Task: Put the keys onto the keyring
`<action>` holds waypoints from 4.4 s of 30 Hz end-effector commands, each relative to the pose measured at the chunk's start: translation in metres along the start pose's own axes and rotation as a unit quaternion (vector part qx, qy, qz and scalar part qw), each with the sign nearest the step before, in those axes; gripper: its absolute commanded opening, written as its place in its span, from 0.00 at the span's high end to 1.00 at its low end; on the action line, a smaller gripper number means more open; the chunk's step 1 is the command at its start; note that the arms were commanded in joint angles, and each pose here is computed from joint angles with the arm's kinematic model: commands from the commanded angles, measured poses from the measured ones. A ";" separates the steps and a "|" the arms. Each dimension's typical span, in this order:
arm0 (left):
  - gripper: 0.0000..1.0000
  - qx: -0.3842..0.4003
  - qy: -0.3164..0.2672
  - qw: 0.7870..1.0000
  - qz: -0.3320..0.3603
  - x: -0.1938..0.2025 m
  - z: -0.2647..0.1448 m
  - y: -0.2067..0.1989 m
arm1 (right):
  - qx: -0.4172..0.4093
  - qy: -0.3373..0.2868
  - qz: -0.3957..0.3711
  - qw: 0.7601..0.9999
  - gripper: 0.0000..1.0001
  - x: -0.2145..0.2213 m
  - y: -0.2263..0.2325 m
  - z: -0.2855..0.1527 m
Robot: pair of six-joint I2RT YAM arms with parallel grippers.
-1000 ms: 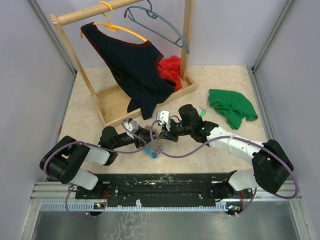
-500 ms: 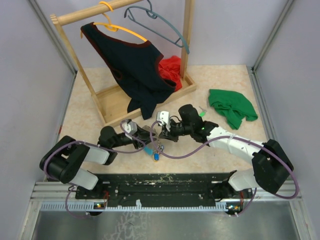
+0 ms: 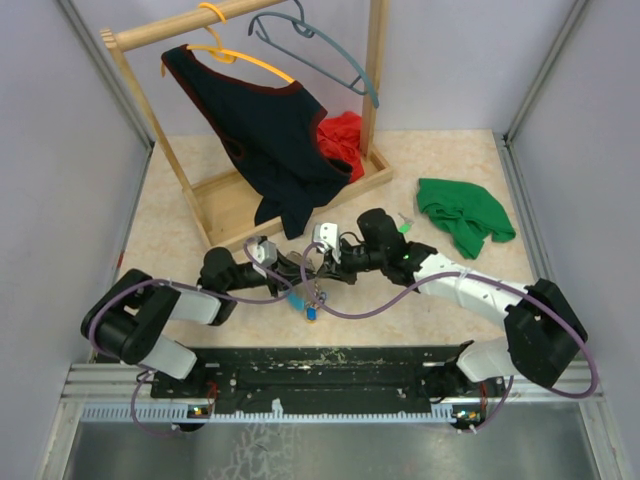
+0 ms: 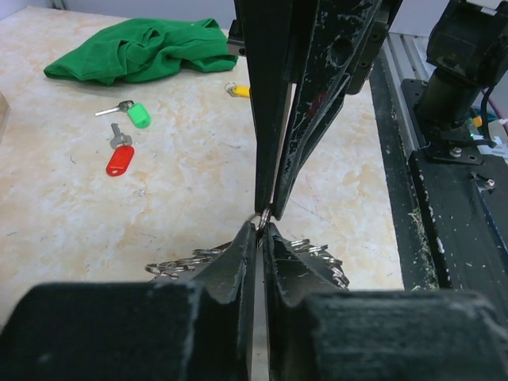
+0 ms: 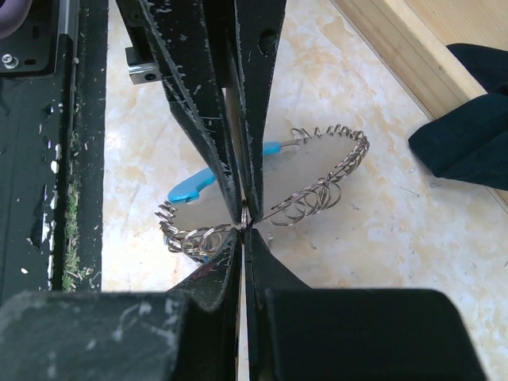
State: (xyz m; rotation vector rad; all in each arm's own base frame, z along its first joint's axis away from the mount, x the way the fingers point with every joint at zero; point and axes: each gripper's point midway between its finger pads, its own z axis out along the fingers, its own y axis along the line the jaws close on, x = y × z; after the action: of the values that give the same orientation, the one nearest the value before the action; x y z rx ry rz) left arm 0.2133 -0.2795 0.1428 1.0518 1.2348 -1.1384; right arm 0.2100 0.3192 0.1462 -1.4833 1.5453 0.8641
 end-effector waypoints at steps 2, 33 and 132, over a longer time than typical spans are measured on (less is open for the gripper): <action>0.99 -0.005 0.010 1.000 0.018 -0.006 0.001 0.005 | 0.011 -0.062 -0.054 0.997 1.00 -0.051 -0.003 -0.015; 1.00 -0.147 0.302 0.929 -0.154 -0.050 -0.011 0.012 | 0.112 -0.156 -0.069 0.979 0.57 -0.045 -0.013 -0.041; 1.00 0.052 0.306 0.946 -0.099 -0.051 0.004 -0.031 | -0.096 -0.201 0.035 0.974 0.95 -0.061 0.017 -0.009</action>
State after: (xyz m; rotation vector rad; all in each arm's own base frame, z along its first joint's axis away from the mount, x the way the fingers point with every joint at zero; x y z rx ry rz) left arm 0.1846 -0.2742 0.1754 1.4267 1.9088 -1.0294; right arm 0.1910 0.3303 0.1749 -1.2754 1.3738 1.2911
